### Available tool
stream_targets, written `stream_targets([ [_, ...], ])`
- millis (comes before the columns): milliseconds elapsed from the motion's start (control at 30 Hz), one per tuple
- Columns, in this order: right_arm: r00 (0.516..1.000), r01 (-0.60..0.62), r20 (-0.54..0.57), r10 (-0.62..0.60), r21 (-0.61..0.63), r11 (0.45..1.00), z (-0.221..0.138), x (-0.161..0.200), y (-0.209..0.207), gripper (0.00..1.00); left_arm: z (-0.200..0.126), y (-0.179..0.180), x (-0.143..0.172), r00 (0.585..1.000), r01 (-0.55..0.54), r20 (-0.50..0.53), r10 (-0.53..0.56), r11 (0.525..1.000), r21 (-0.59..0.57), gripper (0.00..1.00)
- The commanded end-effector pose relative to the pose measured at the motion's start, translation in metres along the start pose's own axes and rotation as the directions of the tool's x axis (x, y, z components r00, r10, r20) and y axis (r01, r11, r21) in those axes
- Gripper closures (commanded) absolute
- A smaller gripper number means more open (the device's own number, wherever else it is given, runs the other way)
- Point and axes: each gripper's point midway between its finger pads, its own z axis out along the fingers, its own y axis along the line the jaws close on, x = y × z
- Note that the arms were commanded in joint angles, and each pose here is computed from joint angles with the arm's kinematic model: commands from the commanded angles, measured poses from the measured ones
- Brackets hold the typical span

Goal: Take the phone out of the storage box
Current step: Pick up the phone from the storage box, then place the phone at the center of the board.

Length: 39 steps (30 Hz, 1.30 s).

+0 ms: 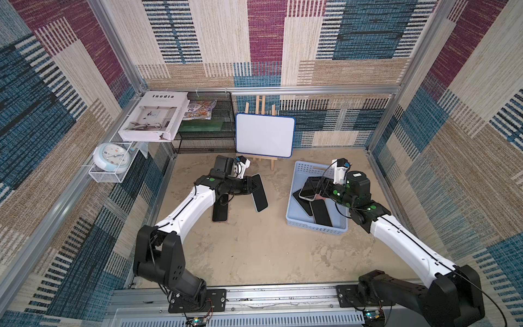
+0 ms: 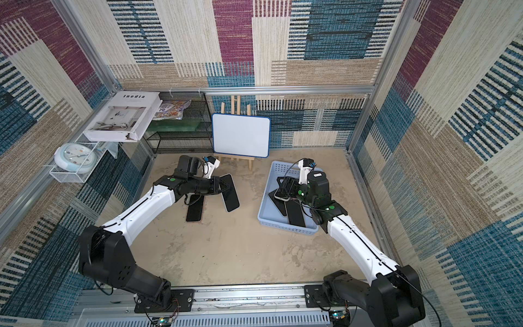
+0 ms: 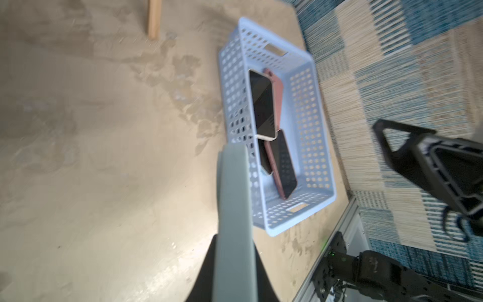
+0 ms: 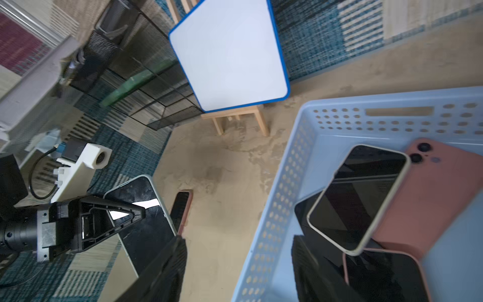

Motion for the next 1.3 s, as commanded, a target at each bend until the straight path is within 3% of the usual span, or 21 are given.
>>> stream_targets([
  [0,0.997,0.052,-0.059,-0.048,0.071,0.996,0.002,0.014,-0.022,0.31,0.008,0.008,0.025,0.989,-0.051,-0.133,0.057,0.998,0.048,1.00],
  [233,0.989,0.060,-0.135,-0.053,0.055,0.997,0.008,0.035,-0.036,0.31,0.026,0.053,0.040,0.963,0.005,-0.271,0.000,1.000,0.018,1.00],
  [833,0.983,0.025,-0.184,-0.018,0.033,0.999,0.007,0.049,-0.063,0.31,0.032,0.126,0.035,0.932,0.158,-0.332,-0.147,0.987,0.006,1.00],
  [933,0.982,0.020,-0.191,-0.013,0.030,0.999,0.008,0.051,-0.064,0.32,0.034,0.135,0.035,0.924,0.173,-0.343,-0.166,0.985,-0.011,0.91],
  [1067,0.981,0.017,-0.193,-0.011,0.029,0.999,0.008,0.050,-0.066,0.31,0.037,0.158,0.043,0.903,0.210,-0.368,-0.223,0.975,-0.076,0.70],
  [1233,0.982,0.015,-0.187,-0.009,0.031,0.999,0.007,0.048,-0.067,0.31,0.039,0.189,0.055,0.873,0.250,-0.382,-0.304,0.950,-0.185,0.66],
  [1267,0.983,0.015,-0.186,-0.009,0.030,0.999,0.006,0.048,-0.067,0.31,0.039,0.192,0.056,0.871,0.246,-0.382,-0.308,0.948,-0.203,0.61],
])
